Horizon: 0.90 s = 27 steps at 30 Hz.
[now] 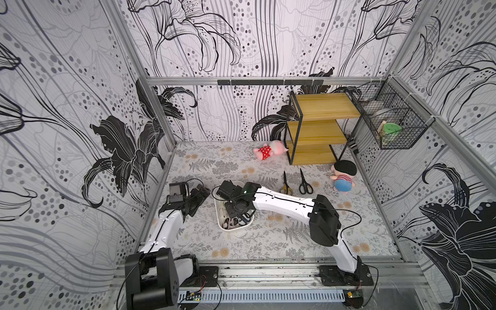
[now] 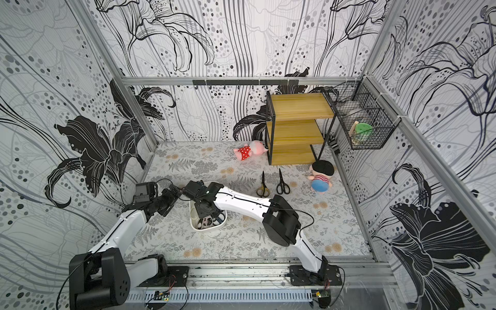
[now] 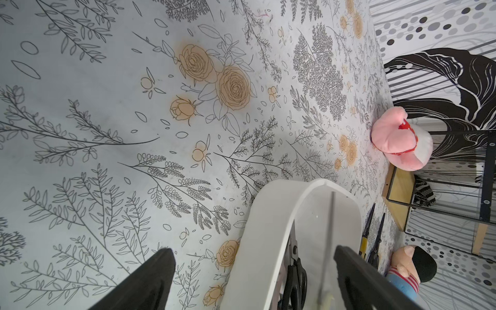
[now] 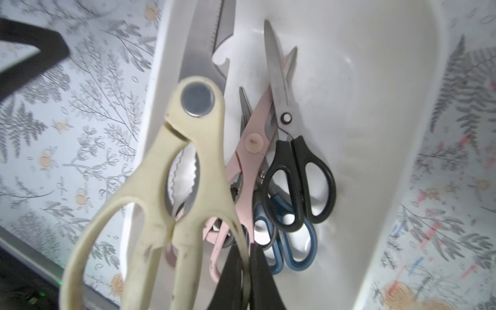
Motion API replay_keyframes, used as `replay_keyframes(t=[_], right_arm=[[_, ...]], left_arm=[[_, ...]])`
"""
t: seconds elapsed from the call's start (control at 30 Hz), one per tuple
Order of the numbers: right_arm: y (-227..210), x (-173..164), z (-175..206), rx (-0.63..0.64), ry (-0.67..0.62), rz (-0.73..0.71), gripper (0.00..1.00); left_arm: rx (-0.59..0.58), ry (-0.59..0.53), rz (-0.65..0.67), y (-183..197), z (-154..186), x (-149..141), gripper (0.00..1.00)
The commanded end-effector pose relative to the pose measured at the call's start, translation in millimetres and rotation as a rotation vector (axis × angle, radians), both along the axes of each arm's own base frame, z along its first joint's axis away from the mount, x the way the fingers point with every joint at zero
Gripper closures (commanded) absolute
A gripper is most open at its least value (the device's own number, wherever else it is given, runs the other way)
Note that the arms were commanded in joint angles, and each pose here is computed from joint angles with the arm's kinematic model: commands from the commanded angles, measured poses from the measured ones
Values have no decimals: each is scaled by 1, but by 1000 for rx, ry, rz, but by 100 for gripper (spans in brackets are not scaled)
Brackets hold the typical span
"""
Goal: Take the scissors out of the storage box
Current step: Pick up the scissors from the storage box, then place the scissors at the center of the board.
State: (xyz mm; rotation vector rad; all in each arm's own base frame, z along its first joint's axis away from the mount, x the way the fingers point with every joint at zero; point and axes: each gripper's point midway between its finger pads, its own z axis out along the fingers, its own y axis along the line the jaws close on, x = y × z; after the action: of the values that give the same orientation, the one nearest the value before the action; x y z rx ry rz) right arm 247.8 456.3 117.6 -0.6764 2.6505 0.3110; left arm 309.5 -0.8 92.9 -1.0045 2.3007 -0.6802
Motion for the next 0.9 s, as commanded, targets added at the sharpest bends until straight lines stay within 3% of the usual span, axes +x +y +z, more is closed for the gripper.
replay_keyframes(t=[0.0, 0.33, 0.57, 0.87], right_arm=[[-14, 20, 41, 36, -85, -65, 100], [-88, 83, 50, 17, -140, -230, 100], [-152, 127, 19, -86, -117, -367, 100], [-165, 137, -36, -142, -43, -374, 100]], left_arm=[[-15, -45, -11, 1, 10, 14, 3], [-32, -74, -72, -7, 20, 24, 3], [-26, -35, -121, -11, 14, 19, 3], [-14, -43, -129, -11, 19, 21, 3]])
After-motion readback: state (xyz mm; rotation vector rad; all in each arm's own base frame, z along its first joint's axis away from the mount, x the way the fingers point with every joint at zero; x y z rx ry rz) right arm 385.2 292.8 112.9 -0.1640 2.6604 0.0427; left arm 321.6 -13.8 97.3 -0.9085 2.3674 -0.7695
